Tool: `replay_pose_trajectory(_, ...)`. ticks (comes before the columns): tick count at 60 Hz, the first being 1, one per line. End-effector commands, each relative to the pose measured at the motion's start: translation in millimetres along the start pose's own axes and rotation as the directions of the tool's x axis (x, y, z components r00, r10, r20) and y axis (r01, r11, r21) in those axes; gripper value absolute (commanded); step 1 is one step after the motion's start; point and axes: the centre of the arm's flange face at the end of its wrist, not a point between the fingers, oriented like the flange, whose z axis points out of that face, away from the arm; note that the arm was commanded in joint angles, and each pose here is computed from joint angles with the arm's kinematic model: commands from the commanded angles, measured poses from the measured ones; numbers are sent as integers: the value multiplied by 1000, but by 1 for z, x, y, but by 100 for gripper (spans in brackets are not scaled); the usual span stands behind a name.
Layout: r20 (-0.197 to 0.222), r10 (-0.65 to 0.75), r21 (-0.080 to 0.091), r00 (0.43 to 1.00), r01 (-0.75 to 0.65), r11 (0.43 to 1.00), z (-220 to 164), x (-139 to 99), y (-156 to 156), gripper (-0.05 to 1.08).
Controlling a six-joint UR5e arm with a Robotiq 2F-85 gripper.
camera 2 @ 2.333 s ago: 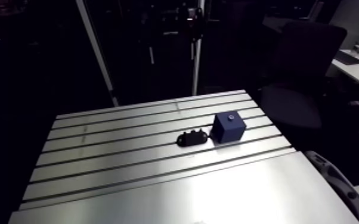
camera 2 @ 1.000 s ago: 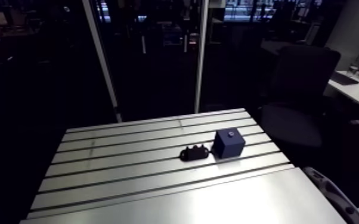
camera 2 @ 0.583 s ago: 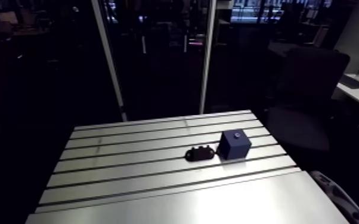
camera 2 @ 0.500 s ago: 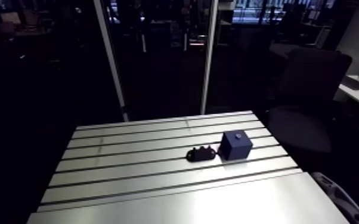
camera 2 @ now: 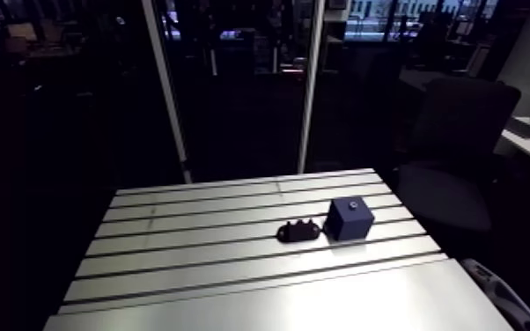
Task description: Pick up the M10 bolt and insert it into the hole until fully seated.
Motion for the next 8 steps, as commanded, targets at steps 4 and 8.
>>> replay_pose_trajectory(4,4,0,0,1000,0,1000,2,1,0,1)
replay_pose_trajectory(8,4,0,0,1000,0,1000,3,1,0,1)
